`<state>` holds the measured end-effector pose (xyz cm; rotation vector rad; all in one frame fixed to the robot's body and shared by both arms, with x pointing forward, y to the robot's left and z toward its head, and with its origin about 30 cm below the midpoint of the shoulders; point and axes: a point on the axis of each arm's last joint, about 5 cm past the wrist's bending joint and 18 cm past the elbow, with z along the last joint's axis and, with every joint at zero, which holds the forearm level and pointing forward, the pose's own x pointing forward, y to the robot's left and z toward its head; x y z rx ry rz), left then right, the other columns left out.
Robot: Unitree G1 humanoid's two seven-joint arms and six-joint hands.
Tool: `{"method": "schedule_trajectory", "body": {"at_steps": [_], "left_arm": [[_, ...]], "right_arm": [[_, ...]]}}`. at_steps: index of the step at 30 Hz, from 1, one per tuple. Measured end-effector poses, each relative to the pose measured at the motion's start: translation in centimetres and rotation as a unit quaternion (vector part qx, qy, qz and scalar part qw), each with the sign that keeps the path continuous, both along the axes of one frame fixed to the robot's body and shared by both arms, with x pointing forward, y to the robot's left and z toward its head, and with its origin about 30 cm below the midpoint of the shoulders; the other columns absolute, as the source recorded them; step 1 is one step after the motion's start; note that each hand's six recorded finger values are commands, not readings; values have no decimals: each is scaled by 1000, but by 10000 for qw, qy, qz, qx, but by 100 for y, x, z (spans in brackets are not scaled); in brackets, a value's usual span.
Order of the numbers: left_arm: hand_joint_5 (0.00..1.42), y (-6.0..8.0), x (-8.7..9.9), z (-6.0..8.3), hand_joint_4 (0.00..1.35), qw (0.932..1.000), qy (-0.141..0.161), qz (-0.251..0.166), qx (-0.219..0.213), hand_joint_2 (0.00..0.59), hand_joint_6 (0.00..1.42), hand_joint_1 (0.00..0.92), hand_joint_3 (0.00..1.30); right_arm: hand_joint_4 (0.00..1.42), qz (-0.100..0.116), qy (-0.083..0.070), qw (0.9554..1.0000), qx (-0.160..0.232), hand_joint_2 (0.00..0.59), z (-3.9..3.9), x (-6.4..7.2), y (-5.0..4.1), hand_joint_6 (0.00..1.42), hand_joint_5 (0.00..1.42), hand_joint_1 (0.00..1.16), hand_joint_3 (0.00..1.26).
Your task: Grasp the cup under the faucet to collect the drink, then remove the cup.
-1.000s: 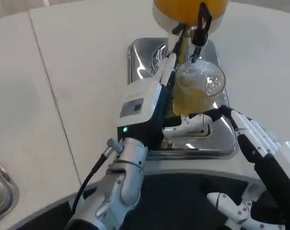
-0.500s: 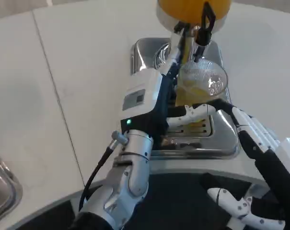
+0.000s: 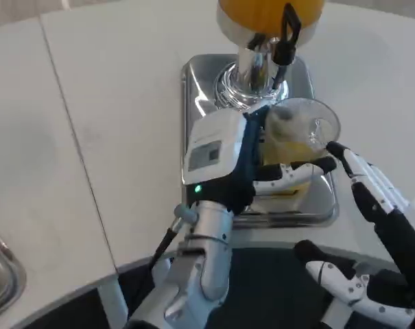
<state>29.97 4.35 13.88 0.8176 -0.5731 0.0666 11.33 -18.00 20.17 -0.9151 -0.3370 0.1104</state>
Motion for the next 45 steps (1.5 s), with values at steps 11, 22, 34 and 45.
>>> {"method": "schedule_trajectory", "body": {"at_steps": [11,22,34,45], "left_arm": [[1424,40,-12,1,1250,9989,-99,142,-433,0,1424,634,1116],[1424,132,-36,30,1238,9978,-265,193,-580,0,1424,714,1116],[1424,516,-24,-2,1238,9973,-449,533,-210,0,1424,748,1125],[1424,737,-23,2,1238,9954,-659,670,178,0,1424,761,1127]], "right_arm": [[0,-47,49,10000,-8,367,14,21,-17,76,22,459,0],[0,-7,122,9999,12,372,7,24,-3,92,25,472,0],[0,112,49,9999,31,378,24,53,36,108,37,482,0],[0,166,75,9998,-17,375,10,65,67,125,38,483,0]]}}
